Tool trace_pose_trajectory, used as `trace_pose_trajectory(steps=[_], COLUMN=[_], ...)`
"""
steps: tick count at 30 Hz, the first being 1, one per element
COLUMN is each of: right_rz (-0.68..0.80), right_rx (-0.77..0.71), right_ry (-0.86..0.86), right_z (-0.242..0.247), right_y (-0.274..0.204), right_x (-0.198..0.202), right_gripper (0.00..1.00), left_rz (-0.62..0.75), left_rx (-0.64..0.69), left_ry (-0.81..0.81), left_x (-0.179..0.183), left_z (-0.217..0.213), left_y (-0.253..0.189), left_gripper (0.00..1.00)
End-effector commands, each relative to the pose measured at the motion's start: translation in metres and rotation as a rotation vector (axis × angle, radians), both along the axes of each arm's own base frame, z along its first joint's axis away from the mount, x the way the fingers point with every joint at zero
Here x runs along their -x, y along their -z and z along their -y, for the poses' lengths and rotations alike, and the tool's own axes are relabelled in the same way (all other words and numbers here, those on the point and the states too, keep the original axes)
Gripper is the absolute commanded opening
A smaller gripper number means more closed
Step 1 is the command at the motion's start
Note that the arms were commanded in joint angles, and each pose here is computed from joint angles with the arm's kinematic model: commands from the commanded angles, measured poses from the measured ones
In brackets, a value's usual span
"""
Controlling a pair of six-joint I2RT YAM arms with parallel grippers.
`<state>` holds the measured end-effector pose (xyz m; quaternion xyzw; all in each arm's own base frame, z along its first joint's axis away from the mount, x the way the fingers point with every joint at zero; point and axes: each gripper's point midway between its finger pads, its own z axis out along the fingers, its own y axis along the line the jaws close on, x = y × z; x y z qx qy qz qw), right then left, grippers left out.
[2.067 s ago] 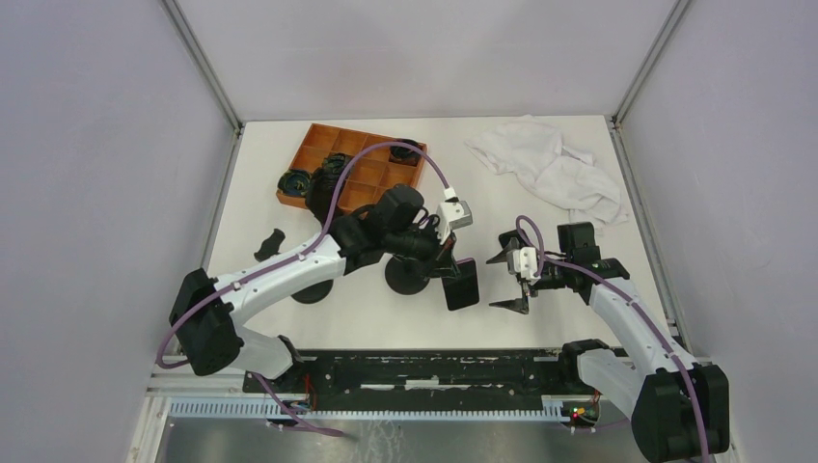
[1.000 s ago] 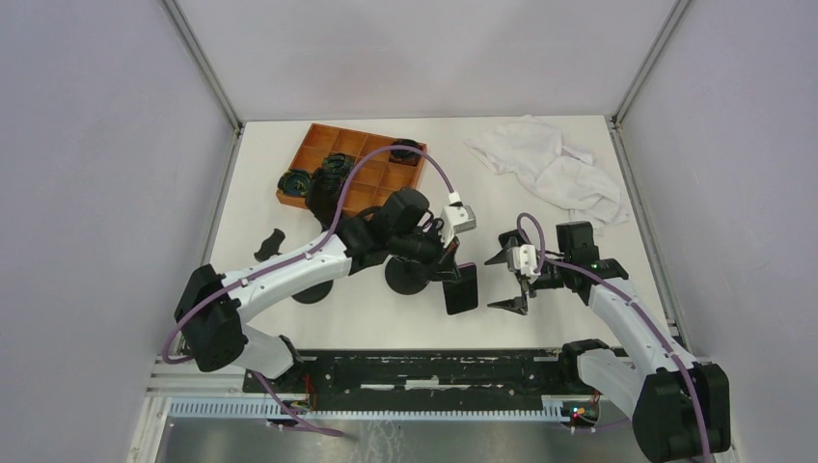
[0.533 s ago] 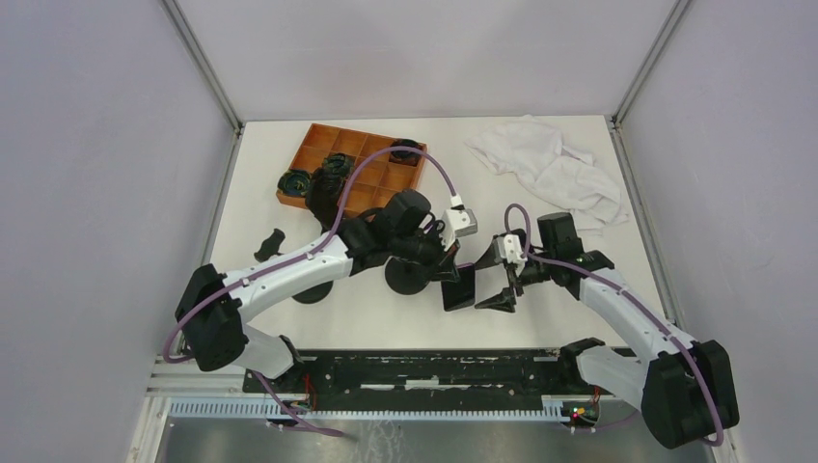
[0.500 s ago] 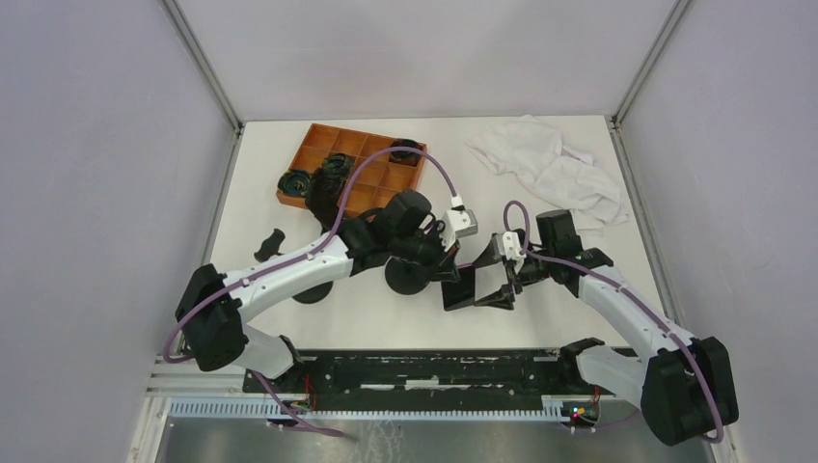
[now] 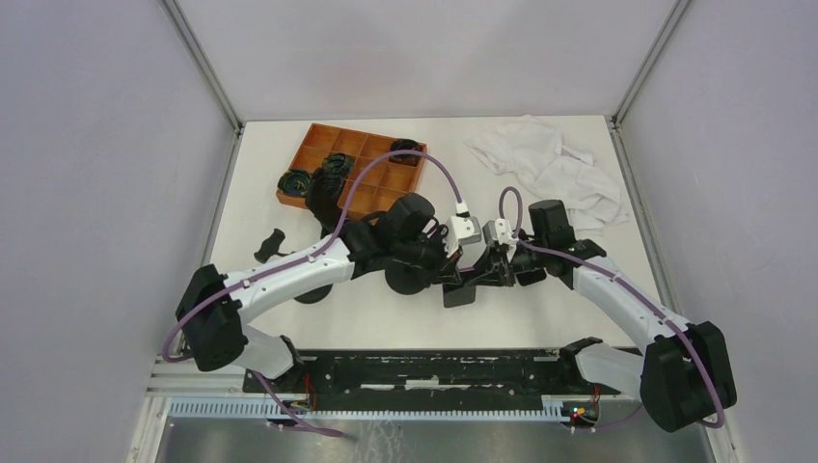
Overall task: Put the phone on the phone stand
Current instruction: Pick up the phone at the center of the board.
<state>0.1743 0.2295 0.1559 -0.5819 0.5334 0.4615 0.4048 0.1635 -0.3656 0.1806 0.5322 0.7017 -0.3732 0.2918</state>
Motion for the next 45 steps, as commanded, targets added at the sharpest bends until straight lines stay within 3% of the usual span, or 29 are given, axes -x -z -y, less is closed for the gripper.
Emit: trace_pose_trajectory(steps=[1,3,11,19,25,33,40,45], right_rz=[0.026,0.024,0.034,0.048,0.056,0.054,0.036,0.016], right_rx=[-0.046,-0.058,-0.081,-0.124,-0.166,-0.192,-0.195,-0.201], right_ry=[-0.034,-0.046,-0.042,-0.012,-0.003,-0.013,-0.008,-0.018], right_z=[-0.004,-0.004,0.001,0.010,0.016,0.018,0.019,0.018], right_y=[-0.010,-0.012,-0.015,-0.024,-0.033,-0.039,-0.039,-0.039], right_x=[0.004,0.007,0.008,0.005,0.006,0.009,0.009,0.010], right_gripper=[0.05,0.00,0.00,0.00,0.00,0.00,0.00,0.00], left_rz=[0.084,0.088,0.130,0.214,0.225,0.097,-0.011,-0.024], left_rx=[0.089,0.102,0.176,0.302,0.511,0.628,0.635,0.618], left_ry=[0.022,0.011,-0.107,-0.237,-0.376,-0.412,-0.361,-0.325], left_x=[-0.004,-0.004,-0.015,-0.025,-0.020,0.007,0.027,0.030], left_z=[0.008,0.008,0.002,-0.015,-0.042,-0.067,-0.067,-0.059], left_y=[-0.025,-0.028,-0.049,-0.096,-0.127,-0.135,-0.102,-0.075], left_gripper=[0.02,0.07,0.57,0.74,0.92,1.00,1.00,0.91])
